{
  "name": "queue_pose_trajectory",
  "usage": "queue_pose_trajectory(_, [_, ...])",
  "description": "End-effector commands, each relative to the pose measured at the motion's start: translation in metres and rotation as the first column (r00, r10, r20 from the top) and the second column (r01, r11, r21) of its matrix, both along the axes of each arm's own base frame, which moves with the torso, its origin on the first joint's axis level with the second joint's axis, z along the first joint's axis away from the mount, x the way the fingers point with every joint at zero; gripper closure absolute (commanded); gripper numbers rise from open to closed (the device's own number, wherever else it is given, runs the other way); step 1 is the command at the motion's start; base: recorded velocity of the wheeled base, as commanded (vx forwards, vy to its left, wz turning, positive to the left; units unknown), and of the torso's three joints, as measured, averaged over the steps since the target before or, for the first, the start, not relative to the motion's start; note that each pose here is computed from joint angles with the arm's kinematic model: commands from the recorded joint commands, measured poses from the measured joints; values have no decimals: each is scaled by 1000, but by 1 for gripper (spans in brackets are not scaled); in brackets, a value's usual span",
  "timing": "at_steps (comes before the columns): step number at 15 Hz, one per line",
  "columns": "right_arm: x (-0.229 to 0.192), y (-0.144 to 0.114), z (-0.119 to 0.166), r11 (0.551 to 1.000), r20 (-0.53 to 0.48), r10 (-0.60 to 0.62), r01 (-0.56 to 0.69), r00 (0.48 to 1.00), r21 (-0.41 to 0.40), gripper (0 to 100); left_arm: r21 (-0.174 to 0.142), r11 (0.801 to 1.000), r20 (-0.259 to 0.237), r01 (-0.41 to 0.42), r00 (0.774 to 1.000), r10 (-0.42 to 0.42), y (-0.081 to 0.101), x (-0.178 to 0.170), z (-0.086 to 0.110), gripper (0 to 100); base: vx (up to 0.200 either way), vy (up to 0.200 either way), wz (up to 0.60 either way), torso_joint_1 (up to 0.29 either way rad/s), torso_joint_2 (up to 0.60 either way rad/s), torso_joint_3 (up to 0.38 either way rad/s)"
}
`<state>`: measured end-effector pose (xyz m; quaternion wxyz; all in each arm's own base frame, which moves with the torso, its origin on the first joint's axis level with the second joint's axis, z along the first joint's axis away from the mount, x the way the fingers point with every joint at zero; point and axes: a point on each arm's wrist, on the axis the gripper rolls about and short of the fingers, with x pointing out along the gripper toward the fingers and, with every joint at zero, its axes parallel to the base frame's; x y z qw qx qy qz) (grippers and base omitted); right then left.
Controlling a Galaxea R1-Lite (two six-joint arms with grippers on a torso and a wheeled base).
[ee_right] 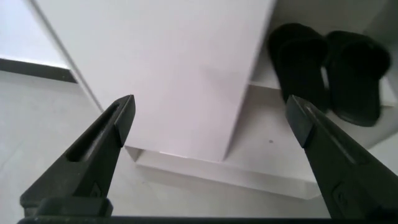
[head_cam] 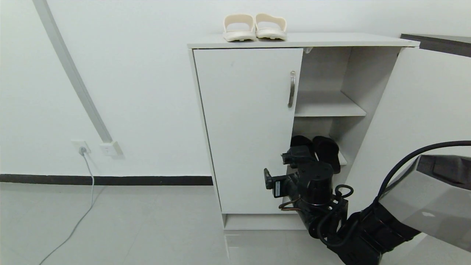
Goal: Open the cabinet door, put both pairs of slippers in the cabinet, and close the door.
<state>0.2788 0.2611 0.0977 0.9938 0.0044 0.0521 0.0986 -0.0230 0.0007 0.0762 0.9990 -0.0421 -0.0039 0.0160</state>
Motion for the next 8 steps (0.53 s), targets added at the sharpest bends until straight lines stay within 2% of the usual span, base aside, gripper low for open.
queue_pose_trajectory(1, [0,0,-2,1000,-3,0,0,1000,-3,0,0,1000,0,0,1000,0,0,0,0,100,0,200,0,-2,2,2])
queue_pose_trajectory(2, [1,1,-2,1000,3,-1,1,1000,3,0,-2,1000,-2,-3,1000,3,0,0,0,100,0,200,0,2,2,7])
queue_pose_trajectory(8, [1,-5,-1,1000,37,3,-4,999,15,0,-3,1000,-2,-12,1000,12,0,0,0,100,0,0,0,0,0,0])
